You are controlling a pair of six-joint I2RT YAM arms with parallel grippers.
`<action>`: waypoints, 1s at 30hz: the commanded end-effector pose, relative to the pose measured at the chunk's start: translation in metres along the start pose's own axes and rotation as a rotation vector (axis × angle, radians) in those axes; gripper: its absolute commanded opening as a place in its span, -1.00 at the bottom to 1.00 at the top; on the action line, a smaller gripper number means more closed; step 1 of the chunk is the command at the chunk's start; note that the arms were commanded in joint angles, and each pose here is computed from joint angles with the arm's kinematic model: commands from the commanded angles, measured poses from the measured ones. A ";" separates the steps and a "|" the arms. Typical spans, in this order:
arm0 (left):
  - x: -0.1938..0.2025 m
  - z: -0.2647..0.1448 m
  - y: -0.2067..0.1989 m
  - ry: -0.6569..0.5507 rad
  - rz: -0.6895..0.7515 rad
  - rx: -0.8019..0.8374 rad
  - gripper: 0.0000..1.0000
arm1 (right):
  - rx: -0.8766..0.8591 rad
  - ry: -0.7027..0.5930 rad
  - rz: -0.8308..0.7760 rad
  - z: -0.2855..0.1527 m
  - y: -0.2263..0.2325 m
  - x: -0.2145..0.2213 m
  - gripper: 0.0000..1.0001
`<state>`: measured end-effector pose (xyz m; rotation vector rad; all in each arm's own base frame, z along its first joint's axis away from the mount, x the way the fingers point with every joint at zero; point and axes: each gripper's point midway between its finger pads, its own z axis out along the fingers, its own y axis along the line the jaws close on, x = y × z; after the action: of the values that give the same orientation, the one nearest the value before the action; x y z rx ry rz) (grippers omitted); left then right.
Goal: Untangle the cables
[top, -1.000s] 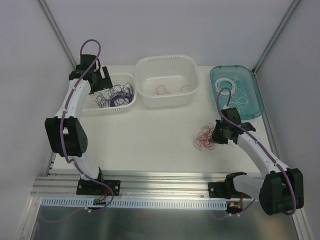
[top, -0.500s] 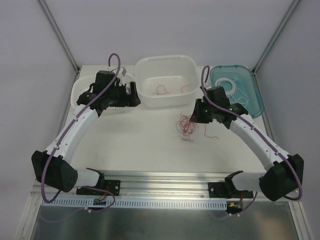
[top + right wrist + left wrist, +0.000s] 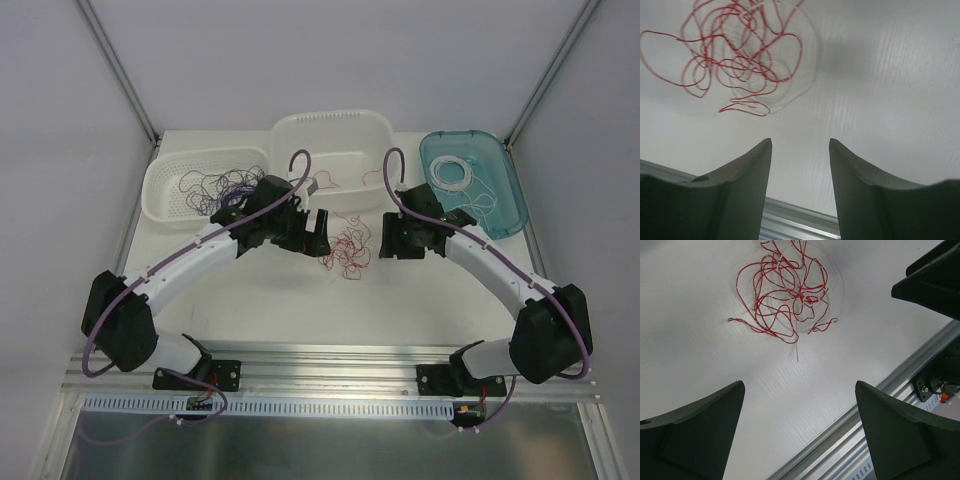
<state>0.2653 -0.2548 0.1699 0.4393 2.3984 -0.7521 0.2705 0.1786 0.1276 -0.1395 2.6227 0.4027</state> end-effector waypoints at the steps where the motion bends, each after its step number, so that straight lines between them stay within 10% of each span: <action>1: -0.013 0.025 -0.021 -0.017 0.019 0.039 0.87 | 0.043 -0.023 0.060 0.011 -0.015 0.001 0.05; 25: 0.014 0.119 0.012 0.132 -0.061 -0.098 0.63 | 0.035 0.057 0.626 0.097 0.009 0.038 0.00; 30: 0.025 0.131 0.027 0.155 -0.077 -0.158 0.50 | 0.055 0.054 0.614 0.100 0.008 0.037 -0.35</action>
<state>0.3008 -0.3059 0.0548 0.3936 2.6377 -0.6102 0.2751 0.2107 0.0263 0.6628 2.7111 0.5115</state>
